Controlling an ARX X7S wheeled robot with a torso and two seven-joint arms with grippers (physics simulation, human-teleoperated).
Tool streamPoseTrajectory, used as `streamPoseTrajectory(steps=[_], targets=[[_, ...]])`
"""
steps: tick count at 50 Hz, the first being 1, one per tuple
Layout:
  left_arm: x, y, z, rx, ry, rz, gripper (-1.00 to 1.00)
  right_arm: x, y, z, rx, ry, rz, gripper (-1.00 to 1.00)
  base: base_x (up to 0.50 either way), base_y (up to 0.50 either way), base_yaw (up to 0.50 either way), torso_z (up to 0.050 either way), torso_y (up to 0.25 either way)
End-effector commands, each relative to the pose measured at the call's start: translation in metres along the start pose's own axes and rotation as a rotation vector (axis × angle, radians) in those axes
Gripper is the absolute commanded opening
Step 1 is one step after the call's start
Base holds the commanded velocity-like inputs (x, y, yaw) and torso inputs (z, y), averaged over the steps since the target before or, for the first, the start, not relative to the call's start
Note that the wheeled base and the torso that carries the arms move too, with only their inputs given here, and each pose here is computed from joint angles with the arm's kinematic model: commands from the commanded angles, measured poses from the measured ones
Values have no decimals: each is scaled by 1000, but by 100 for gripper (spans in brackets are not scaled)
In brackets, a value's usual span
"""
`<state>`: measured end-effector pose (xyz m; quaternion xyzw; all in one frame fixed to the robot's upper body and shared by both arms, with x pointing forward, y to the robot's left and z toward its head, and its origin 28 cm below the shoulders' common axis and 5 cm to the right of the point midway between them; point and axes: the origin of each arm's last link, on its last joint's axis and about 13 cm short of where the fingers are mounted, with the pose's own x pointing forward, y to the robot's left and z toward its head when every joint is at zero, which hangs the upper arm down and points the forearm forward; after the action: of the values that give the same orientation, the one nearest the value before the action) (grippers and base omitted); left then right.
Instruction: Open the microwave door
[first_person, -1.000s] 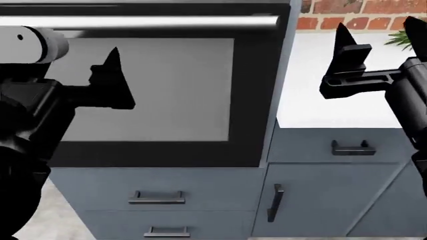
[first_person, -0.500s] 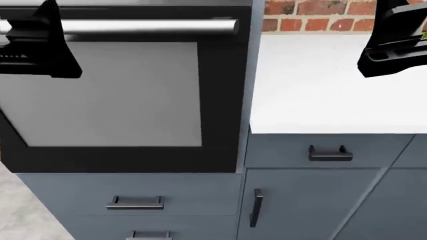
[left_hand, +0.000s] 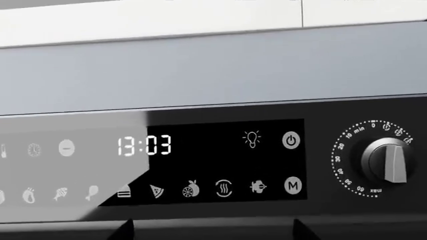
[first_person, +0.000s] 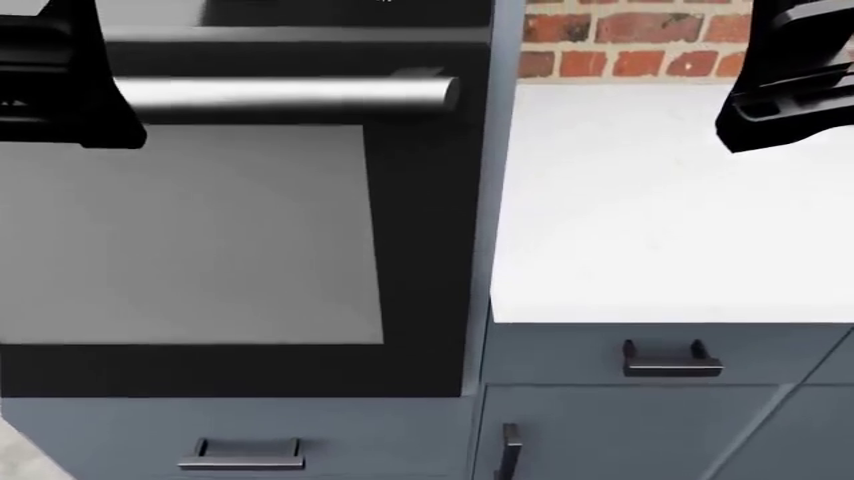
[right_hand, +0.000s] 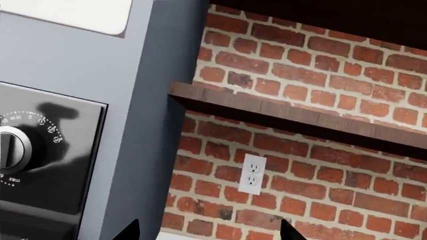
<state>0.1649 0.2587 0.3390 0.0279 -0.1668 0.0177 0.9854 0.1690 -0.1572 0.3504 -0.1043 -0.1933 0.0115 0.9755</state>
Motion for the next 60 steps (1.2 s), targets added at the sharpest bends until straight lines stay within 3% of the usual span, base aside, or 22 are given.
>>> streamPoseTrajectory(steps=[1,10,12,16,34,43,60], targets=[[-2,-1,3,-1,-17,-6,100,-1,1,-1,-12,-1,5,100,195,-8,0,0,0],[24,-19,28,-12,-97,-70,100,0,2,-7,-18,13,-12,100,41,0,0,0,0],[50,-40,77,-2,-198,-124,100,1,2,-9,-18,19,-17,100,0,0,0,0,0],[70,-50,102,0,-248,-150,100,2,2,-9,-20,23,-17,100,0,0,0,0,0],[99,-55,132,4,-286,-126,100,1,1,-10,-18,21,-20,100,0,0,0,0,0],[132,-59,152,37,-277,-90,100,2,1,-11,-17,19,-20,100,0,0,0,0,0],[210,-57,163,10,-221,16,100,4,1,-19,-14,39,-16,100,0,0,0,0,0]])
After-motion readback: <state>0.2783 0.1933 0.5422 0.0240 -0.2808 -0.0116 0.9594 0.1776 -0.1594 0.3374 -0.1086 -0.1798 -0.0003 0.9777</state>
